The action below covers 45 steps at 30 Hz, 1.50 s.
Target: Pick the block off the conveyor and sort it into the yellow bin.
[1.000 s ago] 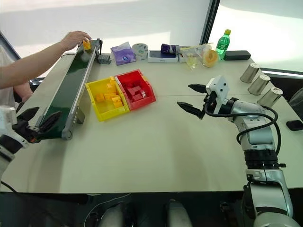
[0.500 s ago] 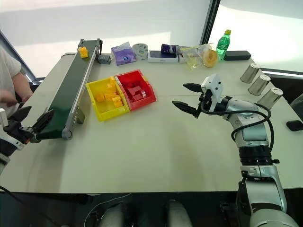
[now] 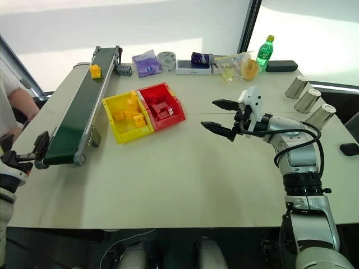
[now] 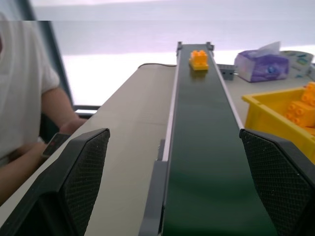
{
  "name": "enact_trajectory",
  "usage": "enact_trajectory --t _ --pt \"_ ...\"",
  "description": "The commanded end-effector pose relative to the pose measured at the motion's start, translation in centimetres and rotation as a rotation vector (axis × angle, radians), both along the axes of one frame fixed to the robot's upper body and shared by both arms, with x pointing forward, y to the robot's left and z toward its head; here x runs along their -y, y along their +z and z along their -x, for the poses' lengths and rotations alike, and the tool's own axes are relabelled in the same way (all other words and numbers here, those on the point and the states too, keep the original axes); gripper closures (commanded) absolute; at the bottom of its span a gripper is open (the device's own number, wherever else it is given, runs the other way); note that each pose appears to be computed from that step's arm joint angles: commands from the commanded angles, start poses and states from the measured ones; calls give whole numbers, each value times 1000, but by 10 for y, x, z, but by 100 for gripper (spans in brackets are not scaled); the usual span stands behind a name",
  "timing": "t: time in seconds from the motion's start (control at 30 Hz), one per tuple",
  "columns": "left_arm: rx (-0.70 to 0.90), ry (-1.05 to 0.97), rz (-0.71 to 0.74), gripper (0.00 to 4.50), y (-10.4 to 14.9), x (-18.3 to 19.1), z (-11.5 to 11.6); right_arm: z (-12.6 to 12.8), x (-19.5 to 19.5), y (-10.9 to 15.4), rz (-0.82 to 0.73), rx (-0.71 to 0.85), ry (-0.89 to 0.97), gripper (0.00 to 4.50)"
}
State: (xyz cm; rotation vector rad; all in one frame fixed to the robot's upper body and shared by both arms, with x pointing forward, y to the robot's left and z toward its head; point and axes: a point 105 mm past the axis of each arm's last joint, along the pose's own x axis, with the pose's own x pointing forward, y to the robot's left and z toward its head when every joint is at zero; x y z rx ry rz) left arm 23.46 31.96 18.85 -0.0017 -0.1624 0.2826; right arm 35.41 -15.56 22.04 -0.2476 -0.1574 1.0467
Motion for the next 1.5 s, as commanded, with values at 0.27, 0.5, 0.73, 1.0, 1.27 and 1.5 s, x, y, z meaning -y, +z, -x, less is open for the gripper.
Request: enact_trajectory --t 0.27,0.5,0.73,1.0,1.27,1.5 --pt "-19 21 -61 5 -7 9 16 4 -5 14 -22 57 24 0" --pt "3 2 -43 5 -5 15 7 6 -4 12 -21 45 25 0" --pt "13 -24 -41 5 -2 18 -2 8 0 9 -35 31 13 0" --pt "5 -25 -35 5 -4 22 -12 32 -8 -12 -22 14 108 0" --pt "-11 -14 -24 5 -3 25 -28 35 -11 -16 -33 17 98 0" --pt "-122 32 2 5 -10 22 -59 34 -16 -12 -33 26 104 0"
